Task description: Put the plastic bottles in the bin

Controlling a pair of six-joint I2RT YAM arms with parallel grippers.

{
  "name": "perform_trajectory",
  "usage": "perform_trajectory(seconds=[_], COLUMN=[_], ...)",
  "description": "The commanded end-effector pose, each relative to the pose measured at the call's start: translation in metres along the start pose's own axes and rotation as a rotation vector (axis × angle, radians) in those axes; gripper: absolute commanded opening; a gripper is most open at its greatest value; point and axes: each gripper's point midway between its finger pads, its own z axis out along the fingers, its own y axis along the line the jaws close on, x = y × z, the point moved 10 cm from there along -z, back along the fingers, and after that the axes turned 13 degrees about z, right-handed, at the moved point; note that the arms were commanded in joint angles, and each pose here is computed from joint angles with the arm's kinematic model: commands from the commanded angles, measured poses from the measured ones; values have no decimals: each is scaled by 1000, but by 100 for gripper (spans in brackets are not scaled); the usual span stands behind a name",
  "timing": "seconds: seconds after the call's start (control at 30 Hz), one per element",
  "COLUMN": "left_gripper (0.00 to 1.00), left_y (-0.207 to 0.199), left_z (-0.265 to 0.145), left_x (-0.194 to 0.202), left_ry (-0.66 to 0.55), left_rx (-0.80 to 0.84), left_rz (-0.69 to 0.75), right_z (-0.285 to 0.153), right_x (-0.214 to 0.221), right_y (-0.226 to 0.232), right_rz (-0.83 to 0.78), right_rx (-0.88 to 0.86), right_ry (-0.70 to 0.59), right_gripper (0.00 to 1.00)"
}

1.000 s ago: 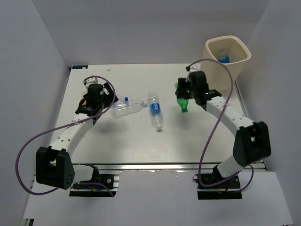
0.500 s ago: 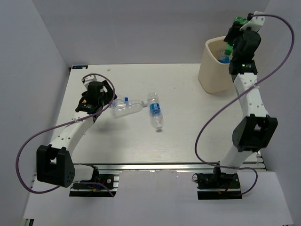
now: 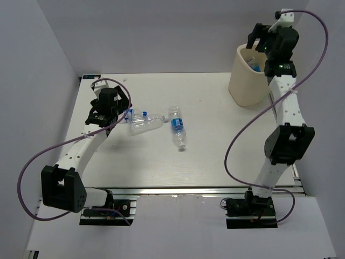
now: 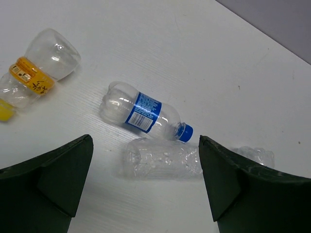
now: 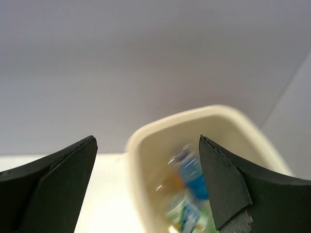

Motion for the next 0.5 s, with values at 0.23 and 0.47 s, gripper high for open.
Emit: perform_trajectory(seconds=[0.23, 0.47], left_gripper=[98, 98], left_y=[3, 7], left_z=[-7, -10], left_x=[-9, 14], left_ry=[-1, 51], left_rx=[-38, -20], left_rz=[-46, -67], right_z=[-114, -126], right_x=[140, 235], right_y=[182, 240], right_rz=[2, -146], right_rx=[-365, -207], right_ry=[456, 675], right_gripper=[89, 90])
